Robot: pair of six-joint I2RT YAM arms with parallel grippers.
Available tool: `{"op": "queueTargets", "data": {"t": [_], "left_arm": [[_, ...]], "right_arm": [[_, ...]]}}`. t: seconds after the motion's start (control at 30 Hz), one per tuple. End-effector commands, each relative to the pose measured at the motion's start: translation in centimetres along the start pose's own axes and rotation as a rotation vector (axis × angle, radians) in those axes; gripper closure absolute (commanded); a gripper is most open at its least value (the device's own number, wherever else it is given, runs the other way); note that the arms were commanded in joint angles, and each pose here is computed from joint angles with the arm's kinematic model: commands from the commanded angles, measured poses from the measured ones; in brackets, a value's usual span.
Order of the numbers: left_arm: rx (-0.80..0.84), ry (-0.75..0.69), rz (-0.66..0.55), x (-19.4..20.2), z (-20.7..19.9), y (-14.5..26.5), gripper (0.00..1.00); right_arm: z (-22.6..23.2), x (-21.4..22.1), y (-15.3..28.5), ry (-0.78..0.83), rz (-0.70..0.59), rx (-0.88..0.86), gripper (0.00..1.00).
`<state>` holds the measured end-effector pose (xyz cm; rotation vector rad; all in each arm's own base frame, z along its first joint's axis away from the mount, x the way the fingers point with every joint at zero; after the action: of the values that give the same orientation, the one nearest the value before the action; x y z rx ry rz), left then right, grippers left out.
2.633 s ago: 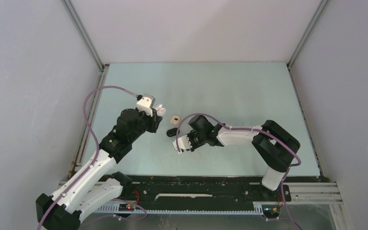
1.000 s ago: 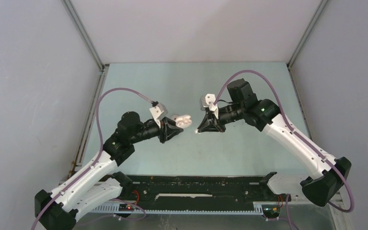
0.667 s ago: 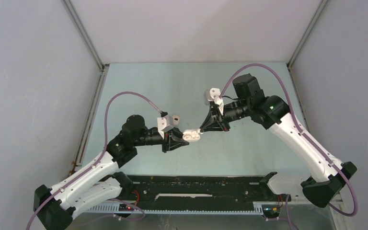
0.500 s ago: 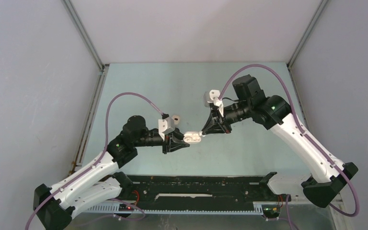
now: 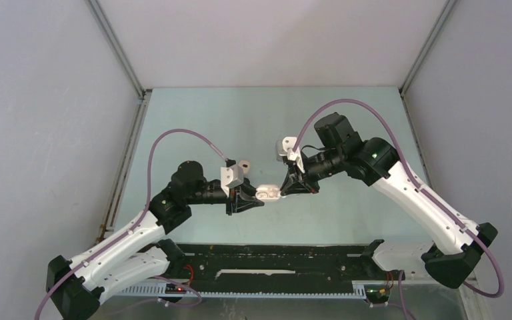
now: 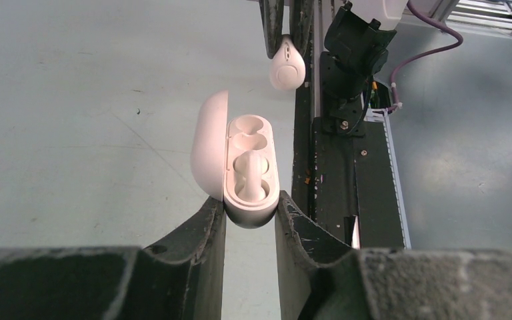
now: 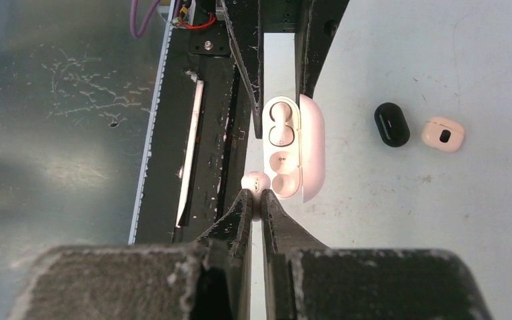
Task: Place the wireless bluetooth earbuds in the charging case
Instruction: Place the earbud in the charging case.
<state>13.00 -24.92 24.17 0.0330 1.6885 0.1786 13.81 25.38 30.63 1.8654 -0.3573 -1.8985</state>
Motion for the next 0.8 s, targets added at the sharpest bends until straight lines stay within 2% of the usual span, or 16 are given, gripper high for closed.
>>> {"op": "queueTargets", "data": {"t": [0.0, 0.77], "left_arm": [[0.031, -0.044, -0.031, -1.1, -0.4, -0.1, 1.00], [0.095, -0.029, -0.038, -1.3, -1.3, -0.2, 1.00]], "right_arm": [[-0.3, -0.3, -0.5, 0.031, 0.003, 0.015, 0.97], [-1.2, 0.6, -2.2, 0.073, 0.051, 0.006, 0.95]]}}
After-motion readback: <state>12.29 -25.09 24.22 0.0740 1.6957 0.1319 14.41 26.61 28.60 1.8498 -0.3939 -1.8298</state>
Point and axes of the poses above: each gripper's point midway between its finger pads, its own y axis back along the fingers, its own z axis along the line the jaws close on, x = y × z, the point moved 3 cm from there along y, back along the fingers, and after that the axes turned 2 degrees about y, right-handed, at the moved point
